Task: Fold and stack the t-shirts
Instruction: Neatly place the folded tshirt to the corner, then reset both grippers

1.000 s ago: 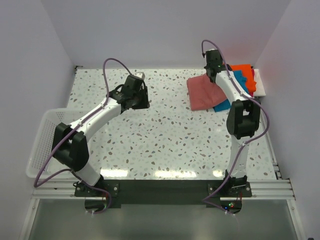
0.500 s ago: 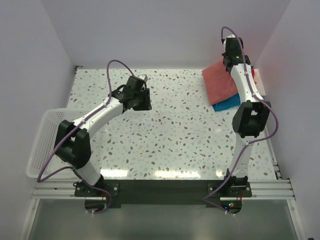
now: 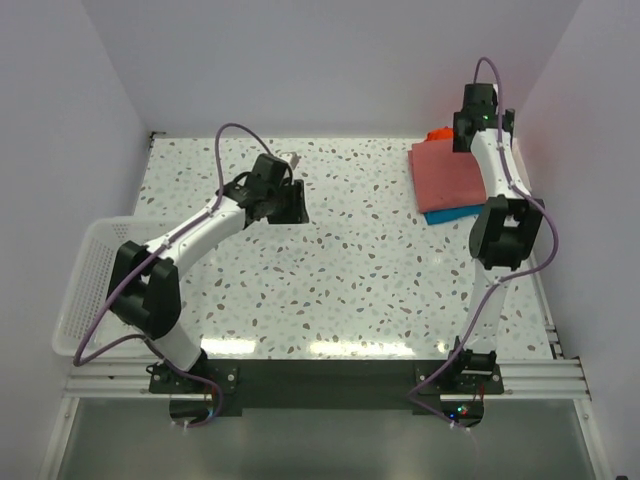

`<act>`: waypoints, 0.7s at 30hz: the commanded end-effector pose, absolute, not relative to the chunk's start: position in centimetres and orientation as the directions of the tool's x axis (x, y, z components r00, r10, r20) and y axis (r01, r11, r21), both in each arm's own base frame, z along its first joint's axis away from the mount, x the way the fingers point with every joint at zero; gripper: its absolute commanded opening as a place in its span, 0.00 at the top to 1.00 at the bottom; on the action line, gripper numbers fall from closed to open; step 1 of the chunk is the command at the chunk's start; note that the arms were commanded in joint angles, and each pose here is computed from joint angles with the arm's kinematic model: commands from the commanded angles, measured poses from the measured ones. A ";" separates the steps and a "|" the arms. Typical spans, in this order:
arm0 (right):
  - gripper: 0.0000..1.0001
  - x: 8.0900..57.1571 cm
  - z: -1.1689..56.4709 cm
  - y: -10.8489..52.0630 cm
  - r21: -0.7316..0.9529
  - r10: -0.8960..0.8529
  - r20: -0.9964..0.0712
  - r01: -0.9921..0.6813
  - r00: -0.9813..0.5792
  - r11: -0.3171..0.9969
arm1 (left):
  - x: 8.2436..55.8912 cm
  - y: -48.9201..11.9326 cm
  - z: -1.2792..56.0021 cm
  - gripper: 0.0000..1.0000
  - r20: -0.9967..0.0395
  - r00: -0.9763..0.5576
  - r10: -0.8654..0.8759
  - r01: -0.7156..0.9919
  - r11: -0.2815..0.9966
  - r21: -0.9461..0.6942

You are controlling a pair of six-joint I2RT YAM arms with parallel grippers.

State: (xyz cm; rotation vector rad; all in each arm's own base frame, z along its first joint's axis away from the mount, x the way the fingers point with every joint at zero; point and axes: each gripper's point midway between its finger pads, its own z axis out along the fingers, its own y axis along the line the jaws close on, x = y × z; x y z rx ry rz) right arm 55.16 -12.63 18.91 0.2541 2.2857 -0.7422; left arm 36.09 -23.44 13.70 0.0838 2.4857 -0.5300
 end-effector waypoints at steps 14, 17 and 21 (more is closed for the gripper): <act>0.01 40.7 28.3 13.2 0.196 0.172 -0.896 -0.017 -0.409 0.980 | 33.6 -21.7 18.0 0.48 -0.680 -0.724 -0.118 0.228 0.889 -0.397; 0.01 36.6 25.4 17.6 0.252 0.163 -0.869 -0.134 -0.467 0.958 | 32.6 -20.6 17.9 0.48 -0.697 -0.706 -0.125 0.216 0.899 -0.380; 0.01 31.6 22.3 18.8 0.304 0.159 -0.831 -0.195 -0.532 0.933 | 30.9 -19.2 17.3 0.48 -0.712 -0.686 -0.147 0.203 0.902 -0.381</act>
